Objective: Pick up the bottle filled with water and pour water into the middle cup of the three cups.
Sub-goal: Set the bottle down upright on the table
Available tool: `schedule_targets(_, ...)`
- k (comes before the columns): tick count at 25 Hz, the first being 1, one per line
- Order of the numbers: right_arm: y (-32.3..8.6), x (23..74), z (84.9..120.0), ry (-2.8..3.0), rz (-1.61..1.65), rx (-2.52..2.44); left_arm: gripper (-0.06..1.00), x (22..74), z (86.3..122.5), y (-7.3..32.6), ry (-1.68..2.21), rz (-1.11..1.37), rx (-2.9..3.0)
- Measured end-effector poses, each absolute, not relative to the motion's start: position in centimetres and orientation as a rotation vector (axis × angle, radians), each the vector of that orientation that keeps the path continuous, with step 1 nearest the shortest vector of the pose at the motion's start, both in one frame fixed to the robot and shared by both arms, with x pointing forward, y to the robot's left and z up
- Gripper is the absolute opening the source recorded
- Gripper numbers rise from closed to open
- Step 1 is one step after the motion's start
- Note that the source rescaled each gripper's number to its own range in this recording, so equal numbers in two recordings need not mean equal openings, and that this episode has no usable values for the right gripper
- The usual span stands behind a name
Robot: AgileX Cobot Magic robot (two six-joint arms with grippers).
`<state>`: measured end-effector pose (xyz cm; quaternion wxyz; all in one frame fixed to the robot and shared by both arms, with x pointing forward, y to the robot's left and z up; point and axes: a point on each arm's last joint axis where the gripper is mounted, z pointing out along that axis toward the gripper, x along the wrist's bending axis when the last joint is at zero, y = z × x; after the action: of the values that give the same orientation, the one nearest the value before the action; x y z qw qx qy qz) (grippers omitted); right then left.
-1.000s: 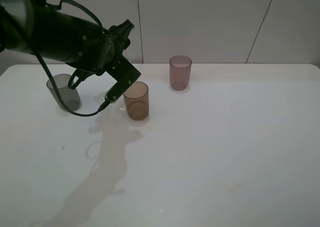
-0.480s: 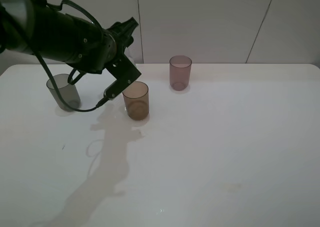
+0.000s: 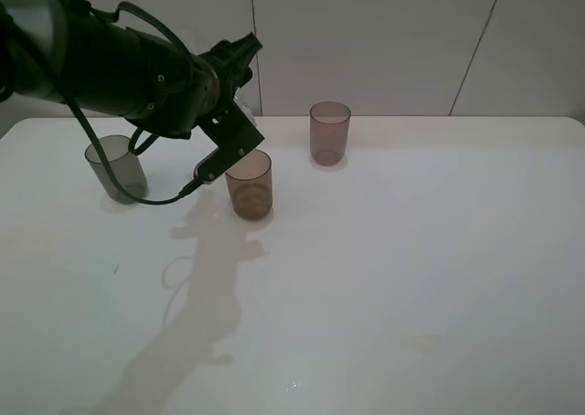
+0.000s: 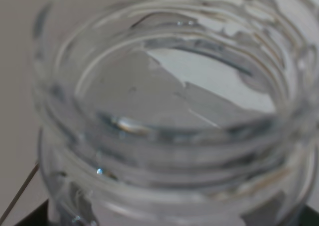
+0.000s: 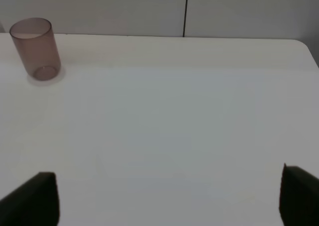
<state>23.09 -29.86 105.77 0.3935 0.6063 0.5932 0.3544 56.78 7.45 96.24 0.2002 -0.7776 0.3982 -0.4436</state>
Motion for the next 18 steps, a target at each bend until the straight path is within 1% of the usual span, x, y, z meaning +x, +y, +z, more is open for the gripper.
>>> schedule_targets(13, -29.86, 23.09, 105.77, 1.505, 0.899, 1.539, 0.01, 56.69, 96.29, 7.45, 1.082, -1.242, -2.178)
schedule_targets(16, -29.81, 23.09, 105.78, 1.507, 0.906, 1.540, 0.01, 56.57, 96.24, 7.64, 0.958, -1.257, -2.284)
schedule_targets(18, -29.86, 23.09, 105.77, 1.505, 0.899, 1.539, 0.01, 56.30, 96.42, 7.86, 0.741, -1.289, -2.450)
